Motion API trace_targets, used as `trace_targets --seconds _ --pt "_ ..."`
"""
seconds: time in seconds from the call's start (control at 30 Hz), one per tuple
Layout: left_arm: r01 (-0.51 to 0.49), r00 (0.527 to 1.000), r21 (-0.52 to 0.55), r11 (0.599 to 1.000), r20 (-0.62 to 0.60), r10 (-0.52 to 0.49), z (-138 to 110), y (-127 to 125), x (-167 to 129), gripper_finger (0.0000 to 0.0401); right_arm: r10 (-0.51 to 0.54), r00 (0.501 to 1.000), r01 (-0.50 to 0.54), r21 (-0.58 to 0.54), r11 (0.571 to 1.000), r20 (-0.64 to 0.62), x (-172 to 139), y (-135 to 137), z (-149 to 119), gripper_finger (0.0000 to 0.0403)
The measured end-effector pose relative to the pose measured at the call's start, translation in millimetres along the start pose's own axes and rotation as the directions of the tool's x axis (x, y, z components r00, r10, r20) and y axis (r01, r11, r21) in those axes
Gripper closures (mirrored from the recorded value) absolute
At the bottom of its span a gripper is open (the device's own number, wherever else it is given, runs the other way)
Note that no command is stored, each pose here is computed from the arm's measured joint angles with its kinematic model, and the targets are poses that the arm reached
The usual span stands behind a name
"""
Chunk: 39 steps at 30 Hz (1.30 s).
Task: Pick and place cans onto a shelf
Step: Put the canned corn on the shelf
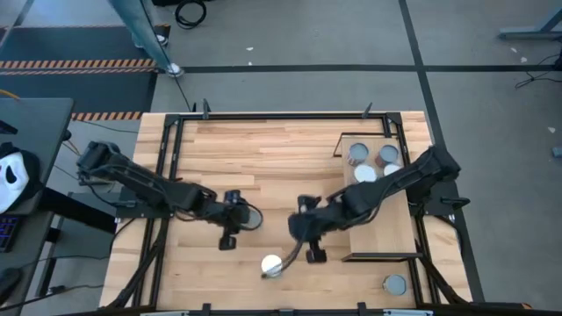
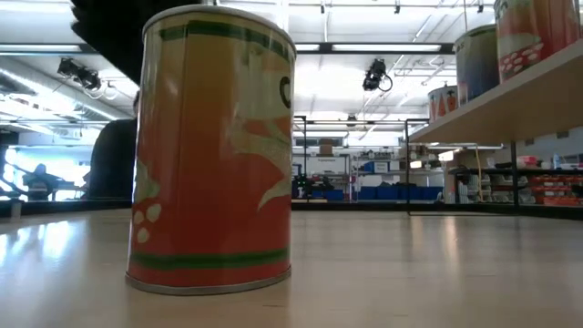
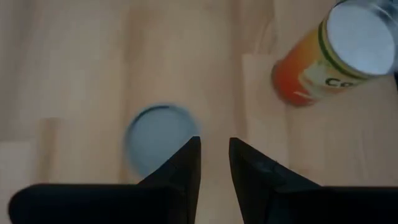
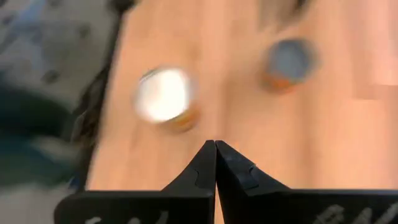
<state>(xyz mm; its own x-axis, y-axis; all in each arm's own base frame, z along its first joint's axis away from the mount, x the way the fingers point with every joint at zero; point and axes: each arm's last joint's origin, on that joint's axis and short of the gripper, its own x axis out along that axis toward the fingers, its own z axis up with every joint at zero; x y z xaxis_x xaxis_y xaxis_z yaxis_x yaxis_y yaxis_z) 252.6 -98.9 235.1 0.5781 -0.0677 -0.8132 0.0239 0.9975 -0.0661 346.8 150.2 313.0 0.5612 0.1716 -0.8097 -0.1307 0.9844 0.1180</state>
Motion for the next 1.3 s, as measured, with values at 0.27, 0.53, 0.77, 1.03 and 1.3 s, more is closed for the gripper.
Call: trace_targets --seconds 0.27,0.53,0.77,1.03,1.3 --pt "-0.182 0.982 -0.127 0.975 0.036 0.188 -21.3 13.4 -61.8 0.031 0.194 0.981 -0.194 -0.15 0.969 -0.016 57.0 15.9 3.9 0.0389" --pt "-0.184 0.952 -0.32 0.929 0.176 0.25 -25.4 9.7 -86.3 0.031 0.235 0.972 -0.231 -0.336 0.913 -0.03 86.9 20.0 20.9 0.028" --pt "-0.164 0.926 -0.529 0.833 0.208 0.314 -25.2 11.2 -88.2 0.031 0.296 0.948 -0.318 -0.387 0.865 -0.119 116.7 15.0 13.7 0.0141" --pt "-0.141 0.931 -0.604 0.785 0.188 0.312 -26.4 7.5 -83.0 0.0338 0.207 0.978 -0.192 -0.491 0.85 -0.024 115.4 13.2 21.4 0.0013" --pt "-0.153 0.925 -0.635 0.757 0.178 0.336 -25.6 6.2 -77.0 0.0363 0.2 0.979 -0.191 -0.549 0.814 -0.044 142.6 10.3 15.0 0.0012"
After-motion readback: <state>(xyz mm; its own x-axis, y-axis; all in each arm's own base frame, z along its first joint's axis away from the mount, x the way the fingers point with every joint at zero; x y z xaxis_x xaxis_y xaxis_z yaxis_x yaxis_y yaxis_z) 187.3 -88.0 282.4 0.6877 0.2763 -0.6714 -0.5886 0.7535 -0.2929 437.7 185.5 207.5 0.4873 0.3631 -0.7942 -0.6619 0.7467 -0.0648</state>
